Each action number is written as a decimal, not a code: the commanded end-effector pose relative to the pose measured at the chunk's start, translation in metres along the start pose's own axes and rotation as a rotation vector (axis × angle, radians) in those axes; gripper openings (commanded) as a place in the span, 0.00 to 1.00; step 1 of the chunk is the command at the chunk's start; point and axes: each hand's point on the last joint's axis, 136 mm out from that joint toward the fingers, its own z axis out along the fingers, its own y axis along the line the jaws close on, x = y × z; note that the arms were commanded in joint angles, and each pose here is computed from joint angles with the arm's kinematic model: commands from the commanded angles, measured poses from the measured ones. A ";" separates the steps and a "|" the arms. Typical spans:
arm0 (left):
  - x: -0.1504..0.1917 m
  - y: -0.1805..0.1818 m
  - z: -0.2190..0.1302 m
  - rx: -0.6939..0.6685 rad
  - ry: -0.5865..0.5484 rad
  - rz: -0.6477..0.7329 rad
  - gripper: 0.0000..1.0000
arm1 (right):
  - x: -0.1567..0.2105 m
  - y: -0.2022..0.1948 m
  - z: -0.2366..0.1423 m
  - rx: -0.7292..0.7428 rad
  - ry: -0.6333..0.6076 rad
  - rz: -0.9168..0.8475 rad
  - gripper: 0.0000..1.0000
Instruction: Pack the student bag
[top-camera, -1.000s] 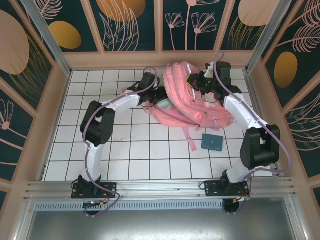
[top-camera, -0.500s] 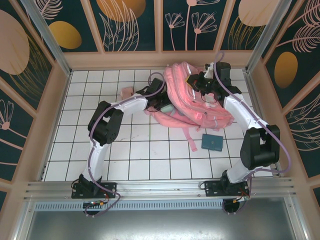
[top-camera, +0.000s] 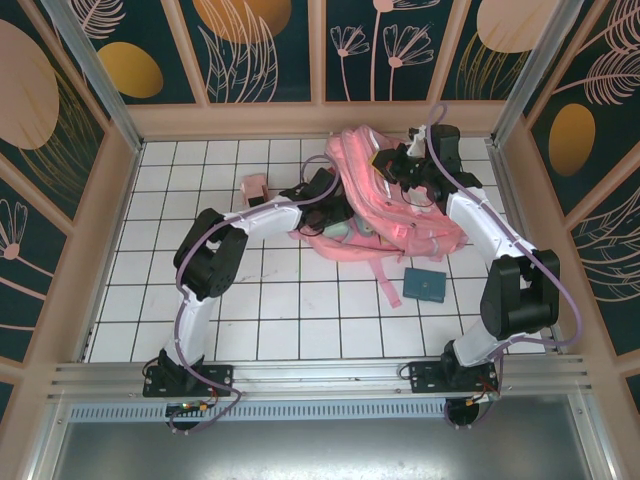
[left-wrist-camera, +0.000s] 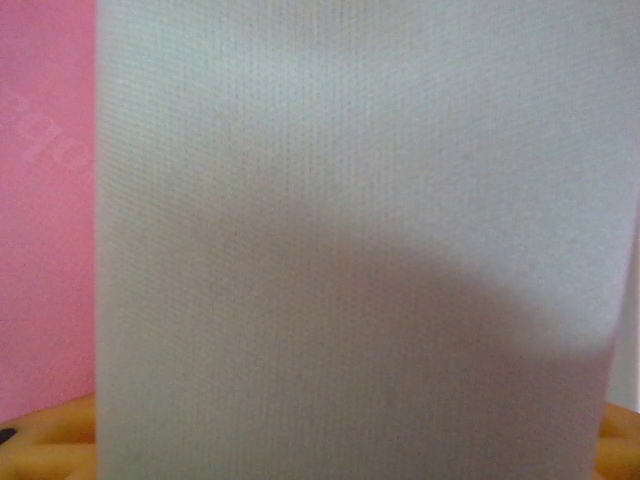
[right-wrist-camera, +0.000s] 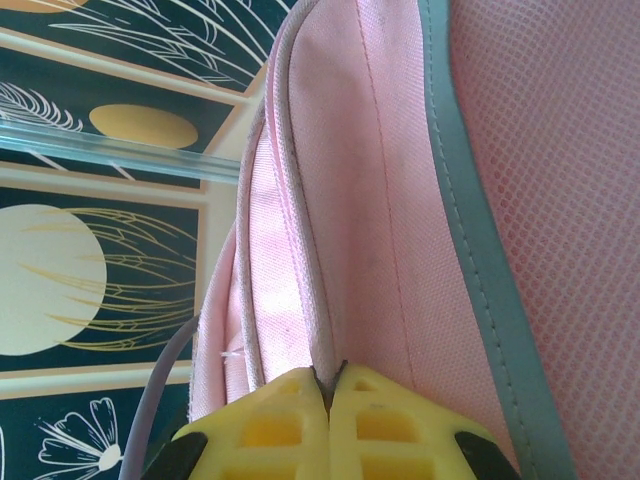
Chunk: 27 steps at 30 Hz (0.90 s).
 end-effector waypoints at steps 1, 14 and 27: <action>0.040 0.008 -0.005 -0.049 0.127 0.016 0.72 | -0.007 0.036 -0.009 -0.101 -0.035 -0.091 0.00; 0.007 -0.023 -0.052 0.003 0.040 0.052 0.99 | -0.008 0.032 -0.012 -0.088 -0.043 -0.096 0.00; -0.057 0.040 -0.100 -0.118 -0.104 0.071 0.98 | -0.009 0.026 -0.014 -0.082 -0.043 -0.092 0.00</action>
